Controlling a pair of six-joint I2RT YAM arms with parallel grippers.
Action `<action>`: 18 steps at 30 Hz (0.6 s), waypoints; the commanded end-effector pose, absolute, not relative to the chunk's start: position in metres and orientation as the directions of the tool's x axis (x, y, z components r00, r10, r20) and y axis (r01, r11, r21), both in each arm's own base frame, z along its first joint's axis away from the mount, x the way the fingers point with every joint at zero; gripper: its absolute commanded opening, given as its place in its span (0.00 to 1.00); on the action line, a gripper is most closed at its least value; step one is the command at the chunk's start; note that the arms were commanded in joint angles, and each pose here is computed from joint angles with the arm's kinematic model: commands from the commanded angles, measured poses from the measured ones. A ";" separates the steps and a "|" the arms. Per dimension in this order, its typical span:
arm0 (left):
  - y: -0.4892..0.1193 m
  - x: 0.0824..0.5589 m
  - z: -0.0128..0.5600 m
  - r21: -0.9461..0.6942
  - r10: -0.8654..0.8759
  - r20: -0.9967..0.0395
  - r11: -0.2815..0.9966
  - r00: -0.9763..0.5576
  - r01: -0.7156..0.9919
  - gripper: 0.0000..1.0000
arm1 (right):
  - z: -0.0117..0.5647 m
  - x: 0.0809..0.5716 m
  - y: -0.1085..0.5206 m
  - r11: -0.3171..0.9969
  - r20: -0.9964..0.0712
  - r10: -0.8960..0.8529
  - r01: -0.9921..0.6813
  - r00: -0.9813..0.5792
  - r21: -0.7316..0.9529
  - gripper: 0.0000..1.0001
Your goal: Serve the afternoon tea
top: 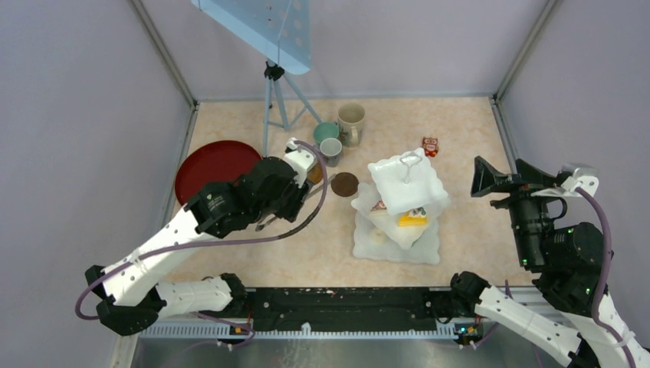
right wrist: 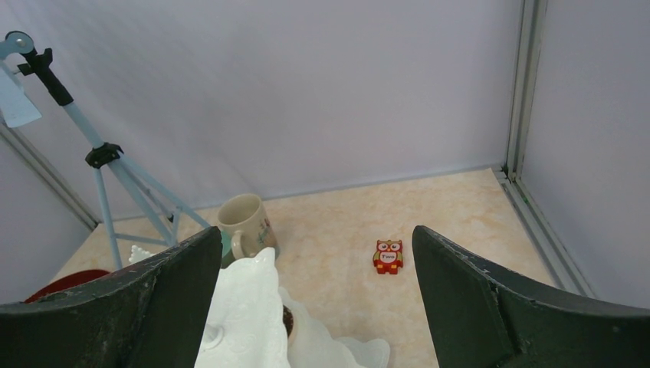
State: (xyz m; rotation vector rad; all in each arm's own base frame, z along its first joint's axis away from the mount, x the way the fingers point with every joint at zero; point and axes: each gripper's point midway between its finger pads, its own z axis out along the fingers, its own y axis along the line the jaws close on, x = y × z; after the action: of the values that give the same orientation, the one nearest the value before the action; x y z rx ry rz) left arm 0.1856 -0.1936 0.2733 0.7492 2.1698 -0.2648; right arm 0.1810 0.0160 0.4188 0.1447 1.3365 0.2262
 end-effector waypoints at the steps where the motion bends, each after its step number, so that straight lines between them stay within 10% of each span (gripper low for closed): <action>1: -0.148 0.219 0.282 0.120 0.315 -0.775 0.925 -0.548 0.362 0.56 | 0.424 0.178 0.017 0.965 -0.937 0.260 -0.104 0.234 0.241 0.92; 18: -0.016 0.269 0.202 -0.002 -0.129 -0.573 0.988 -0.809 -0.156 0.53 | 0.397 0.190 0.061 0.958 -0.962 0.204 -0.237 0.183 0.159 0.92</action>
State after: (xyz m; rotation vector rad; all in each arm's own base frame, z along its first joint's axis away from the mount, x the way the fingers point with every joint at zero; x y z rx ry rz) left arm 0.2680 -0.0163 0.2157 -0.0967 2.4809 0.1494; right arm 0.1920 0.0488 0.3914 0.0094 1.3769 0.2484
